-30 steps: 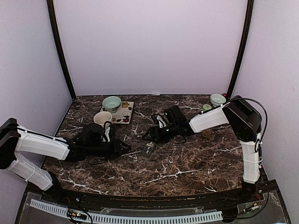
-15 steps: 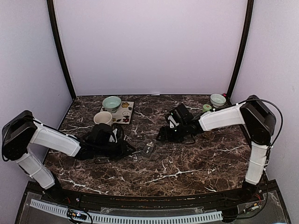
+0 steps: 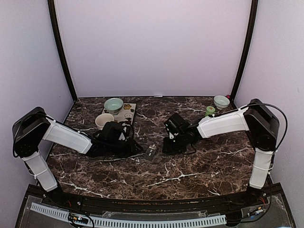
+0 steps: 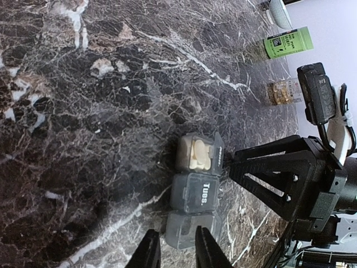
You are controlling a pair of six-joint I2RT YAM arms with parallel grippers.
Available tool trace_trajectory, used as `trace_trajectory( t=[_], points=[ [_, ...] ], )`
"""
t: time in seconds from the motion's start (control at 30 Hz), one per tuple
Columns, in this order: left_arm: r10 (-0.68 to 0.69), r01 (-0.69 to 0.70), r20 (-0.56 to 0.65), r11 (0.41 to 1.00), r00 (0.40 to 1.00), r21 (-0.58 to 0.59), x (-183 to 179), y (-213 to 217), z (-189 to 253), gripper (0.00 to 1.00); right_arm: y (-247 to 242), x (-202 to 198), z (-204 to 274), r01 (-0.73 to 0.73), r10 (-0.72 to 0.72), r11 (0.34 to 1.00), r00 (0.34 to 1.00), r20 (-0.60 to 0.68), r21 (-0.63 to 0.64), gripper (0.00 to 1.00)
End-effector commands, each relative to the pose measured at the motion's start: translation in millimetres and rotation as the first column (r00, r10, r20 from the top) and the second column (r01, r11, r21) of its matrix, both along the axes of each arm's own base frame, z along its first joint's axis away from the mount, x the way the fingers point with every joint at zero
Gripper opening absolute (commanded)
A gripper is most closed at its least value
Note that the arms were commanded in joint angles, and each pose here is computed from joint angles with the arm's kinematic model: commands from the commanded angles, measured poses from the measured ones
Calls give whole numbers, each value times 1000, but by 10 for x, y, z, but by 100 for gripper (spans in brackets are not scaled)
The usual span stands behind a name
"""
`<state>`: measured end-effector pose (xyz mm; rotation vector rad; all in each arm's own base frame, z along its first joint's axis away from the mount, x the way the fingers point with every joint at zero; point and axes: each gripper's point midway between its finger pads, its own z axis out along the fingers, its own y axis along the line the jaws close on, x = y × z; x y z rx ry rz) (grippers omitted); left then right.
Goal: Sort the pills into containers
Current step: Place the pill container at the center of the board, then pour the pill container at the center of the board.
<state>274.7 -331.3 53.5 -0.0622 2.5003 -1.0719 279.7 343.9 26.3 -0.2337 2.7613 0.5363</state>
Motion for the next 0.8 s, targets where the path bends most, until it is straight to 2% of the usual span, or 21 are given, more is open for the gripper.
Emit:
trace_trajectory(
  t=[0.0,0.27,0.77],
  points=[
    [0,-1,12,998,1000,65,61,52,-57,24,71,74,-24,14,-14,999,1000,3,-42,28],
    [-25,28,-25,991,999,128,65,48,-260,19,155,138,-85,-7,7,996,1000,-10,-85,22],
    [-102,107,-70,991,992,74,-18,-139,-366,15,358,164,-100,-53,51,997,998,-36,-62,21]
  ],
)
